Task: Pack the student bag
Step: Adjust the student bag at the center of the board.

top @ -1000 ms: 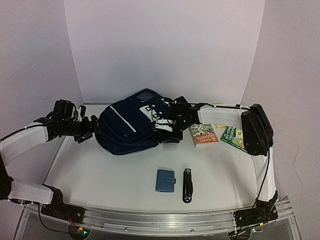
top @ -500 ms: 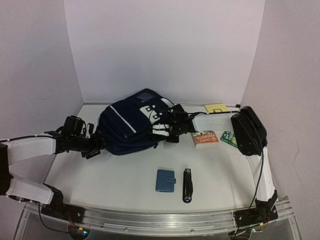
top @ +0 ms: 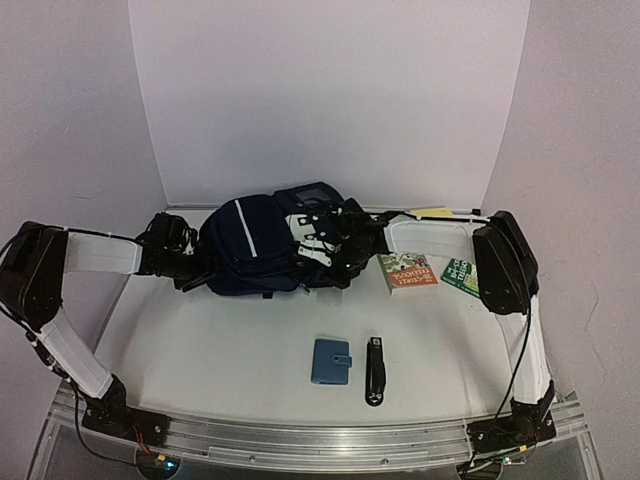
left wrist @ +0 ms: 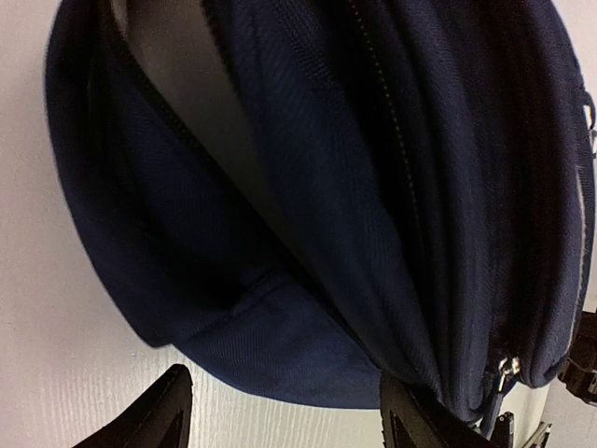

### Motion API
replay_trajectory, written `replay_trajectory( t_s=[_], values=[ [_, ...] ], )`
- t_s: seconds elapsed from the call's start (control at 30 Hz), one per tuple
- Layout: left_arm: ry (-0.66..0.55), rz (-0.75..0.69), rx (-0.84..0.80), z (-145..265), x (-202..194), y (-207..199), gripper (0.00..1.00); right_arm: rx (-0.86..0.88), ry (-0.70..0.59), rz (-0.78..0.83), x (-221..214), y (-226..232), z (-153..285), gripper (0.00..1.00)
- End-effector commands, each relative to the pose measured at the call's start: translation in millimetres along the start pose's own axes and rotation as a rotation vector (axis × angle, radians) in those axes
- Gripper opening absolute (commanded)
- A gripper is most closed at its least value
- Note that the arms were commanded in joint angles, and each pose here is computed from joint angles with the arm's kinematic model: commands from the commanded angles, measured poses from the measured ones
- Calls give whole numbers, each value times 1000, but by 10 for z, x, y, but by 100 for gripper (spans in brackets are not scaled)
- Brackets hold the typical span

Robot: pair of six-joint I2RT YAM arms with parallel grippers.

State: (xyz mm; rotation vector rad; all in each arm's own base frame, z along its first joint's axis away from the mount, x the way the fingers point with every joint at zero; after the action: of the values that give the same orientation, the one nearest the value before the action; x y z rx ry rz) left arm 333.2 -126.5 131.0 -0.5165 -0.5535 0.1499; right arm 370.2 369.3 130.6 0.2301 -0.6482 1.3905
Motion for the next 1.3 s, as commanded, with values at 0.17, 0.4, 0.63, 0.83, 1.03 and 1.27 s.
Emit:
replay_trajectory(
  t_s=[0.17,0.4,0.63,0.83,1.03,1.27],
  values=[
    [-282,-258,-149,826,-96,-438,72,151,-111,-296,446,46,224,0],
    [-233,-286,-114,917,-492,-369,72,157,-91,-366,445,33,32,0],
    [-173,-442,-158,602,-738,-704,68,170,-102,-418,517,32,-17,0],
    [-143,-552,-151,177,-978,-966,54,192,-125,-490,598,8,0,0],
    [-191,-626,-97,-144,-1062,-1214,51,220,-128,-527,605,28,-14,0],
    [-343,-629,-52,-339,-1034,-1340,52,244,-133,-557,619,43,-6,0]
  ],
)
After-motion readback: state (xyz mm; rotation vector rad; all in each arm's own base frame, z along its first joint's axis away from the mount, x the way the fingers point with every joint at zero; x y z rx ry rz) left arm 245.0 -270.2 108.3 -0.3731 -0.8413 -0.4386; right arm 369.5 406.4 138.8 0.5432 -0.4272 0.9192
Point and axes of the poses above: each gripper's point midway between its finger pads, its own z axis back along the fingers, its own y axis along the line the jaws close on, x = y × z, the point moved 8 cm from there along z, back along the fingers, and after that the axes turned 4 degrees about -z, right-handed, at the moved point
